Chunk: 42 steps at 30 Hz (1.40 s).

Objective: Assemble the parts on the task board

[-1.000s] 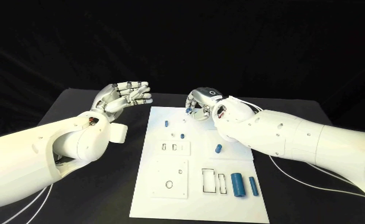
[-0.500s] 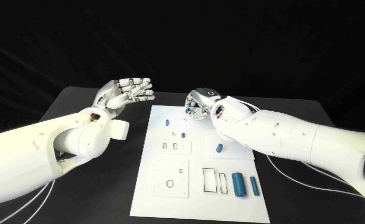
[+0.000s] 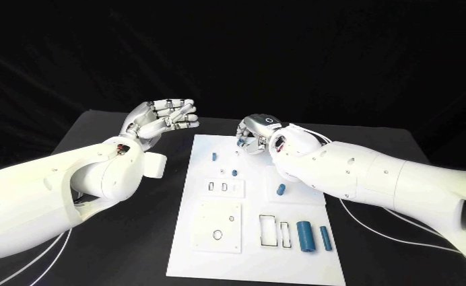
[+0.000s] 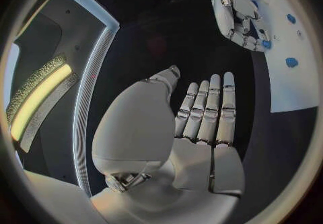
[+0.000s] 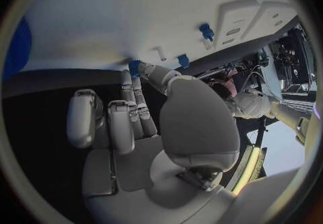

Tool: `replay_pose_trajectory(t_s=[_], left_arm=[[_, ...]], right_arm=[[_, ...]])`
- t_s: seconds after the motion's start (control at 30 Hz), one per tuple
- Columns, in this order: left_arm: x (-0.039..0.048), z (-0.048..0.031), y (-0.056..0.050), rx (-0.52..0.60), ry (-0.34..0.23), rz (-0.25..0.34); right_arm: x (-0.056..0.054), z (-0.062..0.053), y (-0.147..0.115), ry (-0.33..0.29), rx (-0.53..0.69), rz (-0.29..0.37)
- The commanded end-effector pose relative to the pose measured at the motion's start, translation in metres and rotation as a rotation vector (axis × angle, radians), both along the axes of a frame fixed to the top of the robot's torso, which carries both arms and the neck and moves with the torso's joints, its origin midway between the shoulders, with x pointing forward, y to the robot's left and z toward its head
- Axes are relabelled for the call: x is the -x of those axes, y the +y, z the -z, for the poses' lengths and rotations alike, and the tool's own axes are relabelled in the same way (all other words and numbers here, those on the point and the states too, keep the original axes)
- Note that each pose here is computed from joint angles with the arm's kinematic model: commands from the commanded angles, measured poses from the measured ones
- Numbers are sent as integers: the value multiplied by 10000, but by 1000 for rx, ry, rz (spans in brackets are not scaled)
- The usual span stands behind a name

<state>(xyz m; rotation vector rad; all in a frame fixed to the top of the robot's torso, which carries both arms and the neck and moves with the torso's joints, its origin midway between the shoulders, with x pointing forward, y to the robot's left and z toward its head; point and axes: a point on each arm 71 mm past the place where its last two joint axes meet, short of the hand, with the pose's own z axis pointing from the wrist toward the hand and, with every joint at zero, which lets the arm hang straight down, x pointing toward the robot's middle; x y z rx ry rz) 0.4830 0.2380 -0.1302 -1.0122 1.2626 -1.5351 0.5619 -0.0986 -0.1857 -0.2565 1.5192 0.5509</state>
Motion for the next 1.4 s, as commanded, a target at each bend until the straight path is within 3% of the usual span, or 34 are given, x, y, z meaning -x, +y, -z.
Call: replay_pose_trajectory(t_s=[0.03, 0.27, 0.53, 0.67, 0.8, 1.0, 1.4], left_arm=[[2, -22, -27, 10, -5, 18], [-3, -22, -7, 9, -5, 14], [-3, -20, 28, 6, -2, 8], [-5, -19, 44, 5, -1, 5], [-6, -17, 55, 4, -1, 5], [-8, -15, 59, 5, 0, 7], [-15, -9, 42, 6, 3, 14]], right_arm=[[3, -11, 18, -7, -7, -14], [43, -29, -62, -19, -22, -10], [203, -109, -402, -9, -60, 14], [282, -178, -622, 21, -101, 48], [333, -220, -873, 95, -143, 106], [319, -203, -1203, 203, -173, 198], [222, -145, -1429, 262, -156, 266]])
